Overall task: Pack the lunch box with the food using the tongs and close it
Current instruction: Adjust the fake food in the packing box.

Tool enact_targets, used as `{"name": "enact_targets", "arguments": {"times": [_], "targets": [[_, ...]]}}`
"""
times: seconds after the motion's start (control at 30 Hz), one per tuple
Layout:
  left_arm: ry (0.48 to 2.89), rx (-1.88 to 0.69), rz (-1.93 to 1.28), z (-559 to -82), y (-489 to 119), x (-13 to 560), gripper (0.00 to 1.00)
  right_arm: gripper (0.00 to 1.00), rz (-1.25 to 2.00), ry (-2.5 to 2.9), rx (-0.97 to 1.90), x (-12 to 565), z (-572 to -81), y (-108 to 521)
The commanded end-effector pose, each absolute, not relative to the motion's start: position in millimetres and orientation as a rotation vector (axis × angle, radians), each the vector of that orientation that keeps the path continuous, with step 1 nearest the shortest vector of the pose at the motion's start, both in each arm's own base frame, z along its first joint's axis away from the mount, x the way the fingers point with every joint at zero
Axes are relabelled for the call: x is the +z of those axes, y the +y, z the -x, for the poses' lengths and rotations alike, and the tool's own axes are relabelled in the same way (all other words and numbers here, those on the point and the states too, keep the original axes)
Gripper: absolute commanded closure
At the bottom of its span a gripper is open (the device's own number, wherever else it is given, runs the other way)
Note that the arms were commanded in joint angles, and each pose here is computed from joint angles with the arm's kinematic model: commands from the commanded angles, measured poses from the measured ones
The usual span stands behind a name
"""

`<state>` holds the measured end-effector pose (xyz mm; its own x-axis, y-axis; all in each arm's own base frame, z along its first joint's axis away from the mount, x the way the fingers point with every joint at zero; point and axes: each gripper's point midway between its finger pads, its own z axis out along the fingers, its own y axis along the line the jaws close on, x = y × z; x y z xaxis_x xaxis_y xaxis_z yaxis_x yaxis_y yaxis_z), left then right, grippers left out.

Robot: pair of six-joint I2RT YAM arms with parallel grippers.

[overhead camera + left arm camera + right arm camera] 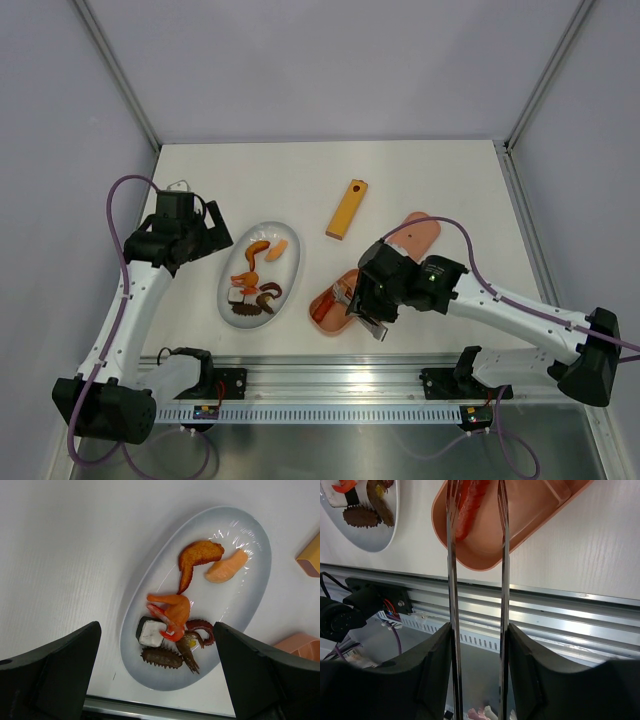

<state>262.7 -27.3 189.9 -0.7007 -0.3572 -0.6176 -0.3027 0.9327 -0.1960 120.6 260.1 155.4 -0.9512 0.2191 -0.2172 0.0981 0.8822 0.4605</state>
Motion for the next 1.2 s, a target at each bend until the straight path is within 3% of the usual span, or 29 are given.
{"name": "enact_targets", "arguments": {"times": [0.0, 0.3, 0.53, 0.9, 1.17], "targets": [[2.354, -0.139, 0.449, -270.1, -30.5, 197.5, 0.01, 0.48, -0.188, 2.754, 0.732, 171.5, -122.7, 272.0], [2.344, -0.138, 0.447, -270.9, -30.0, 202.9, 0.01, 0.5, -0.069, 2.63, 0.661, 210.5, -143.7, 268.0], [2.34, -0.14, 0.447, -272.6, -30.2, 207.9, 0.01, 0.5, 0.182, 2.53, 0.727, 234.9, -176.8, 324.4], [2.343, -0.102, 0.451, -265.7, -24.1, 209.5, 0.01, 0.52, 0.147, 2.523, 1.005, 206.1, -260.2, 391.4], [2.345, -0.1, 0.448, -266.6, -24.1, 207.8, 0.01, 0.52, 0.051, 2.596, 1.088, 170.2, -271.4, 411.4]]}}
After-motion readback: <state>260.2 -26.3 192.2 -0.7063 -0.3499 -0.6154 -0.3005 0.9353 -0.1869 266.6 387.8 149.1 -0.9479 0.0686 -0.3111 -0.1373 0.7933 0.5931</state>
